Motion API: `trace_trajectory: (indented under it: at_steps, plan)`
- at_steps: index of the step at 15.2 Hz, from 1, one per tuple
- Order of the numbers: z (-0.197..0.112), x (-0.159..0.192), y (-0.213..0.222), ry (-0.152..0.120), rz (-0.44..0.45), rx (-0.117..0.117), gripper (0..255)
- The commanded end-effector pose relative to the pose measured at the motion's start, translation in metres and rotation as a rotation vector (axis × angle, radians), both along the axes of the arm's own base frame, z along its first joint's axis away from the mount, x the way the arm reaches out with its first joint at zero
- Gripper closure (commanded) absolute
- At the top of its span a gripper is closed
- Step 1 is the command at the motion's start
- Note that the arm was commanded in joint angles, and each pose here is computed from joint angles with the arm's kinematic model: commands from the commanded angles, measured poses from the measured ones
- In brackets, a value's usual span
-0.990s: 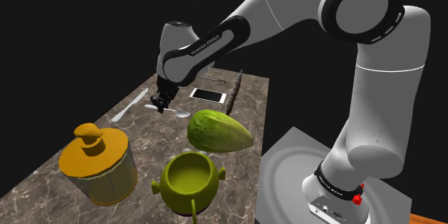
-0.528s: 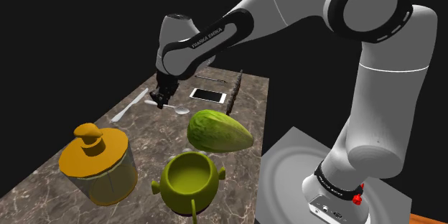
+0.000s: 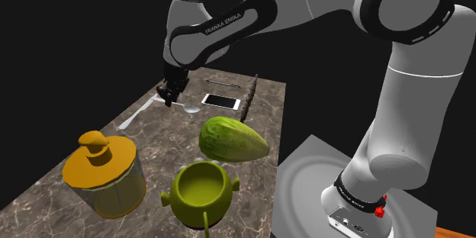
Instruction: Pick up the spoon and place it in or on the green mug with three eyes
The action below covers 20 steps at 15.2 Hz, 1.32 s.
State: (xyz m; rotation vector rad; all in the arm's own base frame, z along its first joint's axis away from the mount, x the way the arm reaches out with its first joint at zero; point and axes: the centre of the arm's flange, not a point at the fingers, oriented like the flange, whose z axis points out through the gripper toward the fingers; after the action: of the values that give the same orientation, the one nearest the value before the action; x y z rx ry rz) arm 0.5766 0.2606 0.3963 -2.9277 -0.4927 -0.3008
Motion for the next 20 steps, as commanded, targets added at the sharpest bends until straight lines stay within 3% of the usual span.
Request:
trace_trajectory:
  at_steps: [1, 20]
  plan:
    - [0.011, 0.001, 0.0, 0.001, 0.0, 0.0, 255]
    - [0.109, 0.001, 0.0, 0.0, 0.0, 0.0, 255]
